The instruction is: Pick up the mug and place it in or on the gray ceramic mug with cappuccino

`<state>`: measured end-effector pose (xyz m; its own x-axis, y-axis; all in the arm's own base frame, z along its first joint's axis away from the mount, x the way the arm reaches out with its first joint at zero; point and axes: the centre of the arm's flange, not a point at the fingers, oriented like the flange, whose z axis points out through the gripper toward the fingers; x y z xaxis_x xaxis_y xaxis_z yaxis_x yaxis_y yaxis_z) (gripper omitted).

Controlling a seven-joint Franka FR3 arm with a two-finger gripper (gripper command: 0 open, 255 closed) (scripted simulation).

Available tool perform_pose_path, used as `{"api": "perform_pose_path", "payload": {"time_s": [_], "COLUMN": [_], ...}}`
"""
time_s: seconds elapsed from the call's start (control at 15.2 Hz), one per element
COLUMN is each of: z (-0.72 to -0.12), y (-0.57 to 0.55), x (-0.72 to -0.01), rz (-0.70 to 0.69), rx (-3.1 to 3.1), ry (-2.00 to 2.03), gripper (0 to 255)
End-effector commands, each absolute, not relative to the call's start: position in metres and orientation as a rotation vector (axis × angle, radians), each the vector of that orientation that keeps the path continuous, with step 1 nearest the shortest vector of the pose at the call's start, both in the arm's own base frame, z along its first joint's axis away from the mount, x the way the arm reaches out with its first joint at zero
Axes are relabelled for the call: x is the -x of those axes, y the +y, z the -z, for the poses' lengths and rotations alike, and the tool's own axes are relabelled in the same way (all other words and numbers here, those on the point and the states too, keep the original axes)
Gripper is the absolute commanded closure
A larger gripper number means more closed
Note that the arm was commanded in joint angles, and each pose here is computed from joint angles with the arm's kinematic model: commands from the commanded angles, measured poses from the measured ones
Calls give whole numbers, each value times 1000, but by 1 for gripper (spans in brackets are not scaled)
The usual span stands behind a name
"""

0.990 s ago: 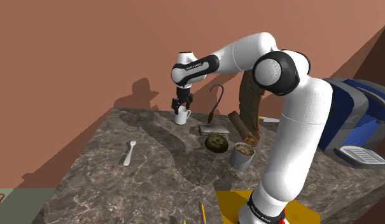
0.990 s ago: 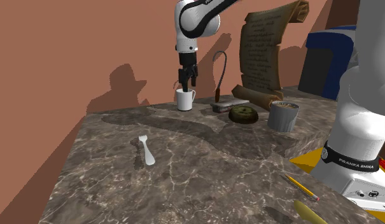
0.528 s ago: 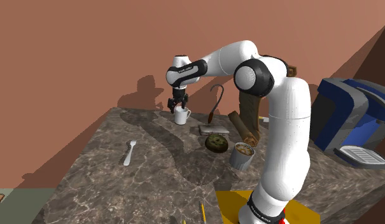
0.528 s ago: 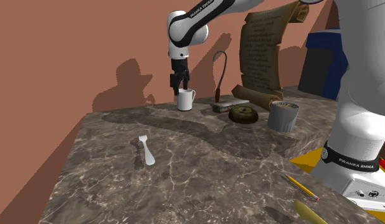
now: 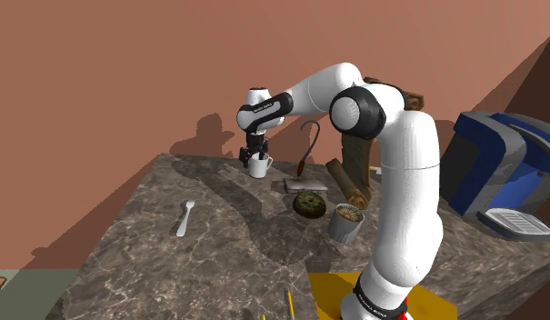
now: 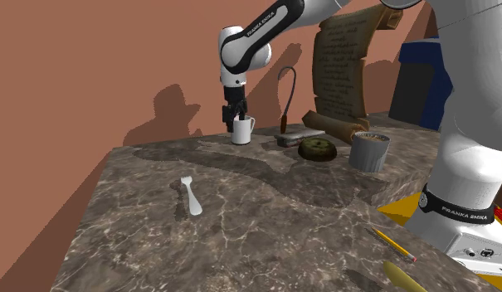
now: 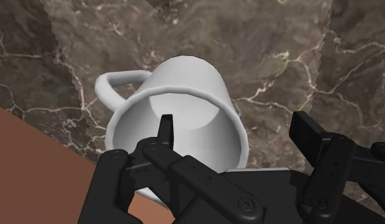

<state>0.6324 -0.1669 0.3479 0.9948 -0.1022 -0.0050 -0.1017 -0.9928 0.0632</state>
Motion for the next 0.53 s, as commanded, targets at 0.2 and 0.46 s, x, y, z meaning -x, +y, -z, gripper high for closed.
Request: {"api": "perform_pose_path", "payload": {"time_s": [0.2,0.46], "z": [-347,-347], "y": [-167,-167], "x": [-633,-633], "rz": [12,12], "rx": [-3075,-3075], "ry": [-157,-157], "gripper": [0,255]}}
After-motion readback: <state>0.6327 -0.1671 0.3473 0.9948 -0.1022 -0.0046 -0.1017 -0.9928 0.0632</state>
